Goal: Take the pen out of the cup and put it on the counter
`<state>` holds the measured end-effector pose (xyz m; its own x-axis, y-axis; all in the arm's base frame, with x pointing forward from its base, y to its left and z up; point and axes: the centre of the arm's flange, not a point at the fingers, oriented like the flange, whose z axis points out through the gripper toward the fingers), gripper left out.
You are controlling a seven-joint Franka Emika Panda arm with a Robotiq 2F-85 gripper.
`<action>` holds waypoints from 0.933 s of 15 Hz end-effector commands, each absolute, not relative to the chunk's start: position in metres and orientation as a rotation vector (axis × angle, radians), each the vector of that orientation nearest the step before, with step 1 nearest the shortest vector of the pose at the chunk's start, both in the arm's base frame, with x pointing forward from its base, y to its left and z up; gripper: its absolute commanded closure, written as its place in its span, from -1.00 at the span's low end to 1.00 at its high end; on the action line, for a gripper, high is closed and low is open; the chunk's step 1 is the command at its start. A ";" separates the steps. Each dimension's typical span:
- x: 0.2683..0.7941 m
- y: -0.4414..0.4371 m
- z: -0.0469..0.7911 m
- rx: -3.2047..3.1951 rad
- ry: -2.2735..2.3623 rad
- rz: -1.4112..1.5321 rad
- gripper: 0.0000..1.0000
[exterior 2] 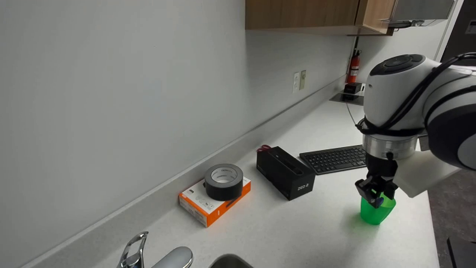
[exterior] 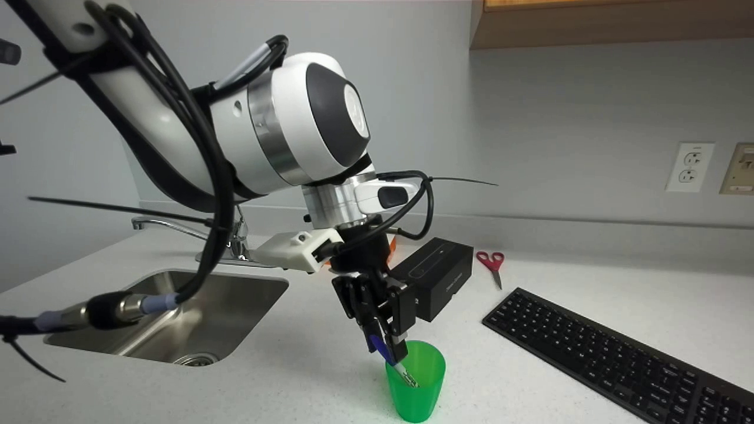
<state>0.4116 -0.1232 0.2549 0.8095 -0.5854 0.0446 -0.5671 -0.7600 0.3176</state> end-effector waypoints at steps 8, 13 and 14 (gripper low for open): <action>0.420 -0.143 0.294 2.669 -0.965 -0.036 0.93; 0.388 -0.129 0.358 2.802 -0.851 0.034 0.93; 0.381 -0.122 0.374 2.840 -0.816 0.070 0.93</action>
<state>0.4149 -0.1412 0.3187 0.8105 -0.5804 0.0790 -0.5808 -0.7789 0.2365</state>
